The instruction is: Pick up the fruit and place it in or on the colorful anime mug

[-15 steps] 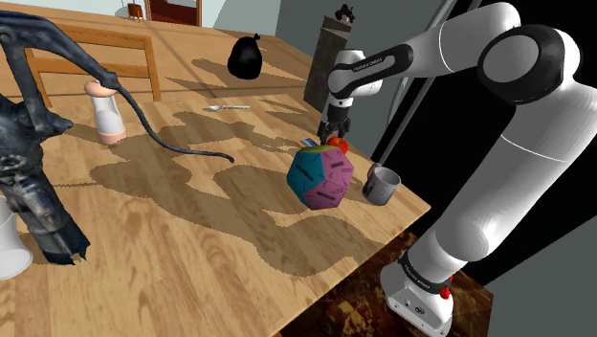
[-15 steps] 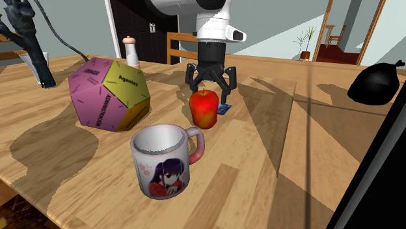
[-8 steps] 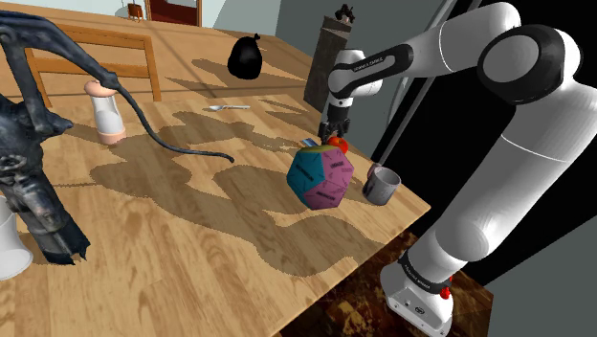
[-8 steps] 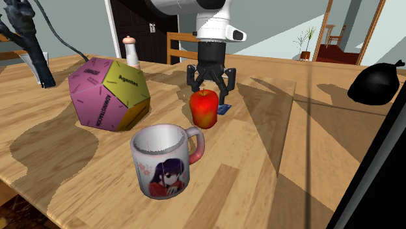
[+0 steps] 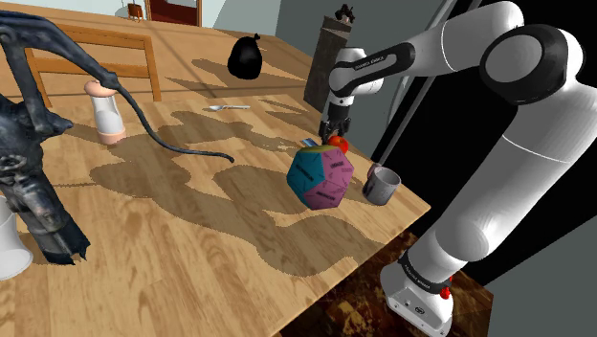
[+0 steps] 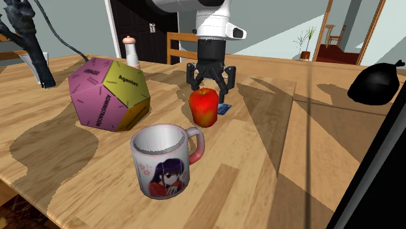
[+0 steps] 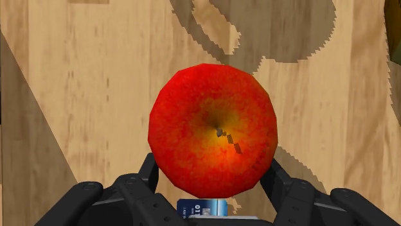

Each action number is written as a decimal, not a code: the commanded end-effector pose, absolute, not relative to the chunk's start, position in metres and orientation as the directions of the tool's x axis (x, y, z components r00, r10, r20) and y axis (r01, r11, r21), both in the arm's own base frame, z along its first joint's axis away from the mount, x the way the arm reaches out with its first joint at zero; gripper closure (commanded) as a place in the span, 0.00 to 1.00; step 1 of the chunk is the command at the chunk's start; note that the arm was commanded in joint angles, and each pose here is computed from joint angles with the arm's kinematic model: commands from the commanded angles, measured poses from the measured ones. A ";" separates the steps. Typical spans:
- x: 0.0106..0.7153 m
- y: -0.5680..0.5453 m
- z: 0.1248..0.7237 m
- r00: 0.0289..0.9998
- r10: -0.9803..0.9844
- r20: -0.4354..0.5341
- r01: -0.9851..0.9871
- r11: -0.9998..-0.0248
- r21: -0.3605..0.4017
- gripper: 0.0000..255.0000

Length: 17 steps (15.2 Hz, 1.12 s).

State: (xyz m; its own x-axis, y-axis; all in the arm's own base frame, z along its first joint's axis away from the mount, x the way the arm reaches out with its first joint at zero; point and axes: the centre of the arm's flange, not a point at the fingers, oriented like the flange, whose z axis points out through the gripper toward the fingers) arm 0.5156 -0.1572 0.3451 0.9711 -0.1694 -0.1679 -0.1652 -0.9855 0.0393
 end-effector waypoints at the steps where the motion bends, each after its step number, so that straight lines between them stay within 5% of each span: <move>1: 0.516 -0.158 0.355 0.971 -0.169 -0.168 -0.165 -0.985 0.039 1.00; 17: 0.516 -0.158 0.439 0.971 -0.169 -0.168 -0.165 -0.985 0.039 1.00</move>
State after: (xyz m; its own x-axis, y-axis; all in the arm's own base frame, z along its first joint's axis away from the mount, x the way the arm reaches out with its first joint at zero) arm 0.5153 -0.1579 0.4332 0.9711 -0.1692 -0.1682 -0.1649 -0.9855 0.0393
